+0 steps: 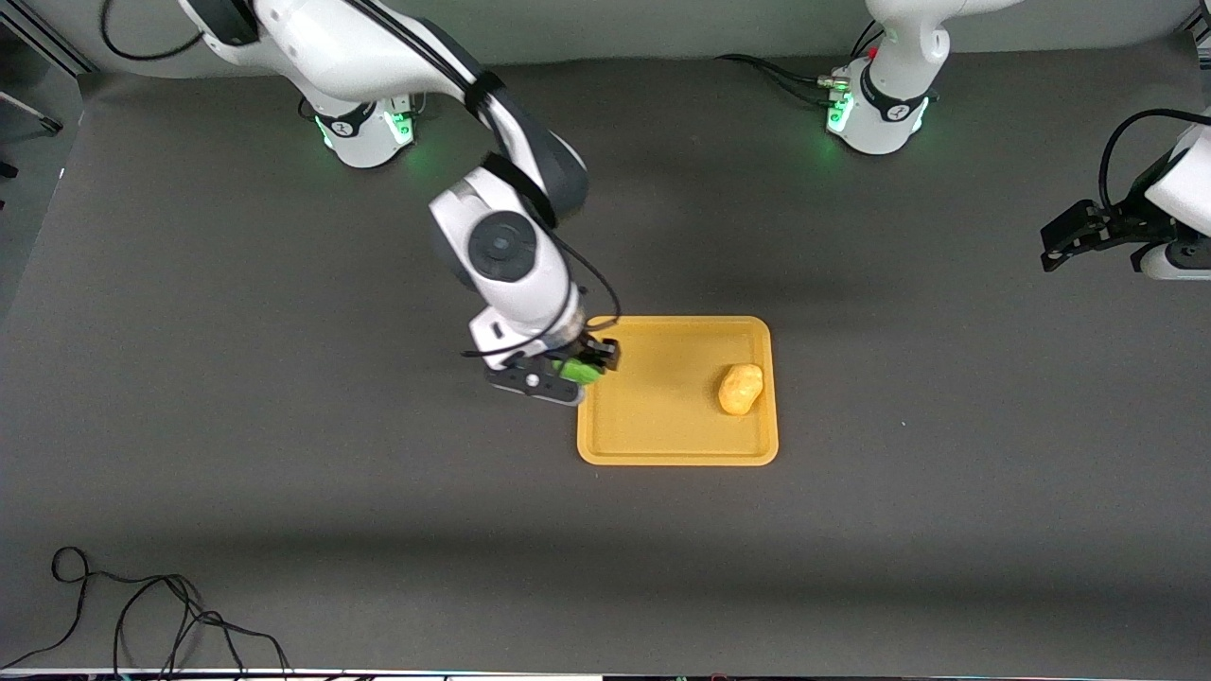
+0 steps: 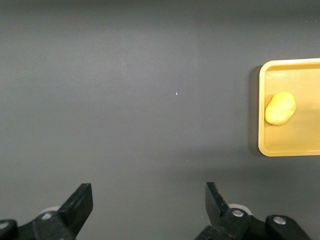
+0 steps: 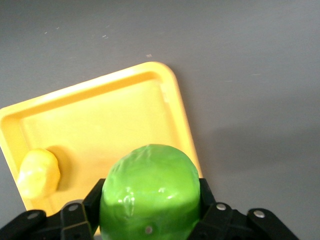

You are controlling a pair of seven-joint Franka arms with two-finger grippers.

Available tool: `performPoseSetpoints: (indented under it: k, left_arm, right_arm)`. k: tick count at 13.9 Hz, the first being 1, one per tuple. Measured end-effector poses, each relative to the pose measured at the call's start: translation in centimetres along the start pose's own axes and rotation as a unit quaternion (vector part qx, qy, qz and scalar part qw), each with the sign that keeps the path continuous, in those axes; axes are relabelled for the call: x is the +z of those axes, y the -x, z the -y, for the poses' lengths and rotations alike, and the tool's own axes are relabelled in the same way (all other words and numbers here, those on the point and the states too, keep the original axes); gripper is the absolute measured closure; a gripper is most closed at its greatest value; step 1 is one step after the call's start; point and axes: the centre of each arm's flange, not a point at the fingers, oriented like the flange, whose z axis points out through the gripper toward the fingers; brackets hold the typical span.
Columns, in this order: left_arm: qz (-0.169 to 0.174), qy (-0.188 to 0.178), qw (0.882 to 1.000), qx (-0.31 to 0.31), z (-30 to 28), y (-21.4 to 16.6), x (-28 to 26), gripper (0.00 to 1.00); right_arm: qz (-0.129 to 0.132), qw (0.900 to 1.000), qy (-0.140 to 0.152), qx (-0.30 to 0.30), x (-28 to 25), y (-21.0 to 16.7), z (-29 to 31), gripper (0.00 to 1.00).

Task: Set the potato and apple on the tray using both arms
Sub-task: 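Carry the apple with the right gripper over the tray while the left gripper withdraws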

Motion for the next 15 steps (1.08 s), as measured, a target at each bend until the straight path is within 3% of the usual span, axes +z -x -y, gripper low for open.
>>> performPoseSetpoints:
  k: [4,7,15]
  left_arm:
    - [0.007,-0.005,1.000,0.001,0.2,-0.2,0.7,0.00]
    - [0.007,-0.005,1.000,0.001,0.2,-0.2,0.7,0.00]
    - [0.005,-0.005,1.000,0.002,-0.1,0.0,0.5,0.00]
  right_arm:
    - [-0.020,0.999,-0.032,0.004,8.0,0.7,3.1,0.25]
    - [-0.021,0.999,-0.037,0.011,10.1,2.0,4.5,0.25]
    - [-0.032,0.999,-0.003,0.003,13.9,4.5,4.9,0.22]
